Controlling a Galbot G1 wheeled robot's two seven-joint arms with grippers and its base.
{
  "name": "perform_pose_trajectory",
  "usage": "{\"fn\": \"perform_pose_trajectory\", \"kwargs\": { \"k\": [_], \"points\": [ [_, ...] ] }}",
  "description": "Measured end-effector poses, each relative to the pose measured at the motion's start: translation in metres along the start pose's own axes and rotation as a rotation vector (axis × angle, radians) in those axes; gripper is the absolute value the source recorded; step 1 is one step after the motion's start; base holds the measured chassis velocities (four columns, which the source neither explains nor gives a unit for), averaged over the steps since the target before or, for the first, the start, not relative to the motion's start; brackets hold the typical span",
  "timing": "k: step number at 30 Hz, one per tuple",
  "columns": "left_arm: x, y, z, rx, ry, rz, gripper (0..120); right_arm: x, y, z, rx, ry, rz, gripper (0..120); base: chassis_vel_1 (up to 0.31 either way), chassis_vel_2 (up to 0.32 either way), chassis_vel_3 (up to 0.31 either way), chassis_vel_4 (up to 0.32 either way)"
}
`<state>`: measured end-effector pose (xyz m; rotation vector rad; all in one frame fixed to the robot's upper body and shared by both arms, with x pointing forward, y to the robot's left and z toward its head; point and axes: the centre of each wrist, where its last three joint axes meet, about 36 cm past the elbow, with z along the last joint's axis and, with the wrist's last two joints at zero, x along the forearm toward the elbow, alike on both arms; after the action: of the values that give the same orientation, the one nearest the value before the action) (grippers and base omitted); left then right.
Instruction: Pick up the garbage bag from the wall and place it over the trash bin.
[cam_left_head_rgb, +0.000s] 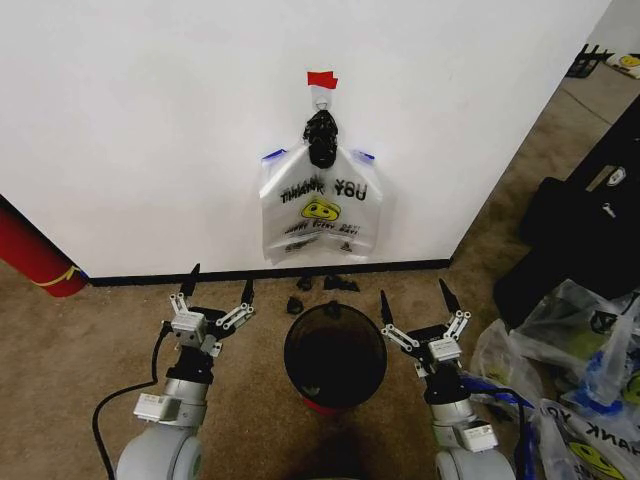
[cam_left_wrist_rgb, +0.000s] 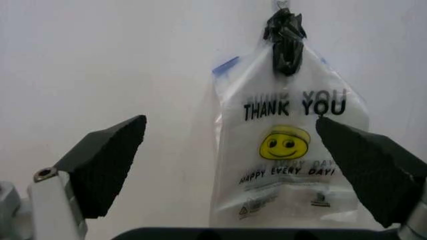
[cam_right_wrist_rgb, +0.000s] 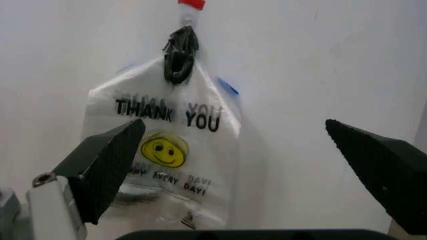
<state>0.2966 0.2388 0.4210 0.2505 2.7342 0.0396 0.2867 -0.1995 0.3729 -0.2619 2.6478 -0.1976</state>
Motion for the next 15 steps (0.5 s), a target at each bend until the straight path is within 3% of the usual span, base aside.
{"fn": "perform_pose_trajectory", "kwargs": {
  "k": [15],
  "points": [
    [0.011,-0.019,0.000,-0.015,0.025,0.008,100,0.005,0.001,-0.001,-0.008,-0.019,0.035,100,0.000,0.000,0.000,0.000]
  ]
}}
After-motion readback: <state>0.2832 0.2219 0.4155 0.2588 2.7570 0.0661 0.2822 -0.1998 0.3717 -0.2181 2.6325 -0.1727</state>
